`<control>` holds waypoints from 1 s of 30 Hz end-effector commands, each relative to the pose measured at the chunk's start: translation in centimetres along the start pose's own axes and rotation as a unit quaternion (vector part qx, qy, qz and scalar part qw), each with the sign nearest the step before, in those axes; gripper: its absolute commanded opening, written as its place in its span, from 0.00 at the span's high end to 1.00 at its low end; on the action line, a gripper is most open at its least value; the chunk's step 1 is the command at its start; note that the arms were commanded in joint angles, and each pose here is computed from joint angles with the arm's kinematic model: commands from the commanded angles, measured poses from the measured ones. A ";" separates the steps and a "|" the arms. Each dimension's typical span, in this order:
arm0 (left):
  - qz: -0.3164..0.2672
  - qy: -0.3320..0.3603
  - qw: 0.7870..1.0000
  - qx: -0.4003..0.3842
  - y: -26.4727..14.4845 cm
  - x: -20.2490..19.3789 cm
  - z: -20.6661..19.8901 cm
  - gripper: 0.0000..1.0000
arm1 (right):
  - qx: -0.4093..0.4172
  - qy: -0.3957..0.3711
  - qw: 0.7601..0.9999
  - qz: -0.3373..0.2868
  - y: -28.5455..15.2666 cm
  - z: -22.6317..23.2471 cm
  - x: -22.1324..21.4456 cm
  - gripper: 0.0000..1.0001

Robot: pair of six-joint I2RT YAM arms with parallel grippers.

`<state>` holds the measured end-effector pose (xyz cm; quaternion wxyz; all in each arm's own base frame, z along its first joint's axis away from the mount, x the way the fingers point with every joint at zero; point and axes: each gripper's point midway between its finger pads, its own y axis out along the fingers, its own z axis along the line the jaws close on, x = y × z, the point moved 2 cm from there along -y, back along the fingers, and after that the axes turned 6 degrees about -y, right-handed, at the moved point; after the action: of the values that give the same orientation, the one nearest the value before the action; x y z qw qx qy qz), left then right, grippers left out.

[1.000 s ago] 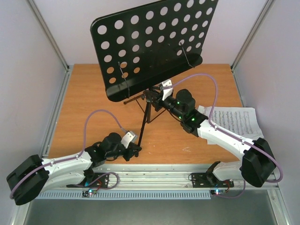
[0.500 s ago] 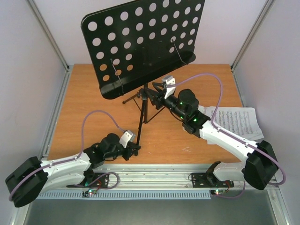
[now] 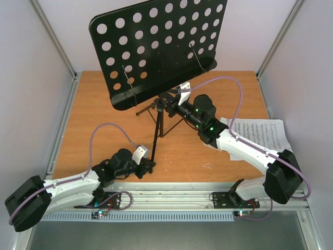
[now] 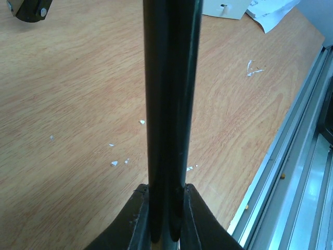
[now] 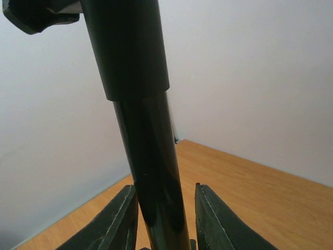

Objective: Pack up the instrument practice props
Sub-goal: Place the music stand at the center of the board.

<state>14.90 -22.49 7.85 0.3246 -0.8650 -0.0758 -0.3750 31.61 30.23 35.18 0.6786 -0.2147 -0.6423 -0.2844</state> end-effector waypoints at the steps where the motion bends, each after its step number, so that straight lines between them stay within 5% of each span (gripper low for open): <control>1: -0.083 0.021 0.996 -0.028 -0.8 3.8 -1.7 0.99 | 0.028 -0.002 0.999 -0.025 0.5 1.0 1.8 0.69; 5: -0.085 0.023 0.996 -0.030 -0.9 4.0 -1.9 1.00 | 0.024 -0.002 1.000 -0.014 1.0 0.9 1.2 0.74; 12: -0.095 0.027 0.995 -0.034 -1.4 5.0 -2.5 0.99 | 0.030 0.010 0.999 -0.006 1.4 1.0 1.0 0.98; 30: -0.089 0.007 0.992 -0.092 -10.7 8.7 -8.7 0.99 | -0.034 0.016 0.998 0.045 -0.7 3.9 4.4 0.99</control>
<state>11.08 -20.33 14.87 0.3084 -0.8881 -0.0383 -0.3386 30.70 31.83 35.02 0.7188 -0.2891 -0.5748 -0.2632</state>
